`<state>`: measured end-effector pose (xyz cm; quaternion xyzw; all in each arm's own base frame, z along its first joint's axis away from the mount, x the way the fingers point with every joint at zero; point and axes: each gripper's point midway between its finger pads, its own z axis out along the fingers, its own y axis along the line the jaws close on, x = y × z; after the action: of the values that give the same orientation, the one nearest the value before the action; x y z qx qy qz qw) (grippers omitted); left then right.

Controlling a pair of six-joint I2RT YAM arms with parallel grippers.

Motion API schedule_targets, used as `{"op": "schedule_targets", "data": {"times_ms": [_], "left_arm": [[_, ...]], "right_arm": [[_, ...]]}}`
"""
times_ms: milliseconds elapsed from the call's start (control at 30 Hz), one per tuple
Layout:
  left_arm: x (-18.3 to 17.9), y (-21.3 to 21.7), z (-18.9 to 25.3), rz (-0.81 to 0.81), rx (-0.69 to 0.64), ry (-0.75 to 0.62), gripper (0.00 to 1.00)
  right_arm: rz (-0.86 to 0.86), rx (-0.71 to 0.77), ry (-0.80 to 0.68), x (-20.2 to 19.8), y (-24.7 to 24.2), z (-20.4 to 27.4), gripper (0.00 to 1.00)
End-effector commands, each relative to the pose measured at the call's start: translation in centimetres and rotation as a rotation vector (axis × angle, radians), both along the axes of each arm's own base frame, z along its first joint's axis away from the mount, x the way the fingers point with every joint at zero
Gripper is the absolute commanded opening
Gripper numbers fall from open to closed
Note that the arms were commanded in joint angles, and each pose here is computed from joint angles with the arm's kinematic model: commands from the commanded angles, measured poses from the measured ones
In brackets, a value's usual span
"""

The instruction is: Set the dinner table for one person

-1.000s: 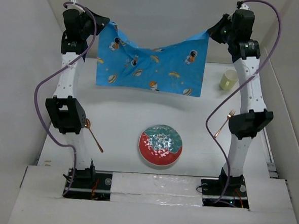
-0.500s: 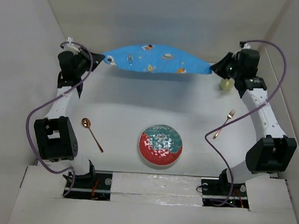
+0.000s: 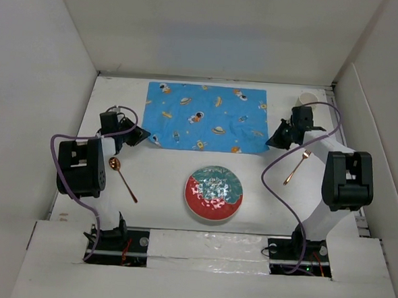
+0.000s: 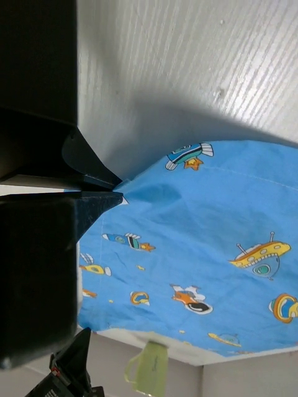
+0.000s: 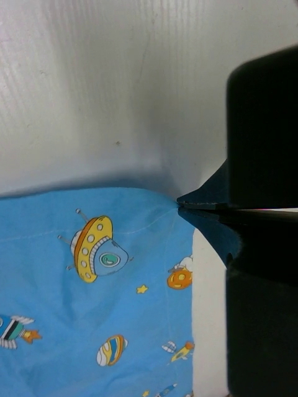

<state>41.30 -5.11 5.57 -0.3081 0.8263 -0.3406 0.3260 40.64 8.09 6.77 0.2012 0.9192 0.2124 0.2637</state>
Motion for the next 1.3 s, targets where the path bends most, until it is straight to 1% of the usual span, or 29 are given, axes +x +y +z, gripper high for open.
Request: {"op": "schedule_targets", "data": {"times_ms": [0,33,267,433,600,633,667,733,800,833,867,933,967,1000,1033,1067,1100,1133,1167,1200,1233,1267], "left_arm": [[-0.8,0.3,0.6,-0.036,0.067,-0.027,0.0],[-1.4,0.4,0.0,-0.032,0.077,0.008,0.0],[-5.2,1.1,-1.3,-0.016,0.146,0.106,0.0],[-7.1,1.7,-2.5,-0.003,0.184,0.187,0.0],[-8.7,1.0,-3.0,-0.042,0.233,0.238,0.0],[-8.7,1.2,-2.8,-0.037,0.245,0.231,0.02],[-8.7,1.2,-2.5,-0.039,0.243,0.221,0.09],[-9.2,1.3,-2.6,-0.041,0.252,0.236,0.27],[-8.5,1.4,-1.4,-0.041,0.26,0.211,0.31],[-8.4,1.4,-1.0,-0.046,0.262,0.202,0.37],[-7.9,1.4,-0.2,-0.05,0.266,0.179,0.41],[-6.9,1.6,1.7,-0.05,0.28,0.144,0.45],[-6.5,1.6,2.7,-0.05,0.286,0.122,0.45],[-5.6,1.7,4.4,-0.049,0.29,0.084,0.43],[-5.3,1.5,5.2,-0.058,0.287,0.065,0.39],[-4.5,1.4,7.7,-0.067,0.291,0.002,0.35],[-4.0,1.4,8.5,-0.064,0.293,-0.018,0.35],[-3.8,1.1,9.7,-0.077,0.287,-0.047,0.28],[-3.6,1.1,11.0,-0.083,0.293,-0.083,0.21],[-3.0,1.0,12.8,-0.086,0.295,-0.123,0.14],[-2.9,0.7,13.6,-0.093,0.304,-0.139,0.02],[-2.9,-0.4,14.6,-0.121,0.32,-0.166,0.0]], "right_arm": [[-0.027,-0.022,-0.037,-0.3,-0.8,0.4,0.0],[-0.029,-0.033,-0.022,-1.2,-1.0,0.0,0.0],[-0.073,-0.074,0.025,-4.4,-2.9,-1.1,0.0],[-0.097,-0.096,0.026,-5.2,-4.3,-0.7,0.0],[-0.116,-0.122,0.054,-5.7,-5.1,-1.1,0.0],[-0.117,-0.127,0.057,-5.8,-5.2,-1.1,0.0],[-0.118,-0.132,0.06,-6.0,-5.3,-1.2,0.0],[-0.12,-0.134,0.054,-6.2,-5.3,-1.0,0.0],[-0.122,-0.134,0.054,-6.4,-5.3,-0.8,0.0],[-0.122,-0.135,0.055,-6.5,-5.3,-0.7,0.0],[-0.124,-0.137,0.055,-6.6,-5.4,-0.5,0.07],[-0.121,-0.139,0.056,-6.6,-5.4,-0.3,0.28],[-0.113,-0.139,0.051,-6.5,-5.1,0.3,0.45],[-0.105,-0.143,0.043,-6.4,-4.8,0.8,0.52],[-0.106,-0.146,0.03,-6.3,-4.8,1.4,0.56],[-0.096,-0.154,0.015,-6.4,-4.6,2.6,0.66],[-0.099,-0.157,-0.016,-6.1,-4.6,3.6,0.66],[-0.076,-0.159,-0.039,-6.2,-3.8,4.5,0.67],[-0.063,-0.162,-0.049,-6.6,-3.5,5.1,0.66],[-0.021,-0.144,-0.101,-6.8,-2.5,6.7,0.59],[0.044,-0.118,-0.127,-7.4,-0.7,7.2,0.41],[0.095,-0.088,-0.15,-7.8,0.7,7.6,0.0]]}}
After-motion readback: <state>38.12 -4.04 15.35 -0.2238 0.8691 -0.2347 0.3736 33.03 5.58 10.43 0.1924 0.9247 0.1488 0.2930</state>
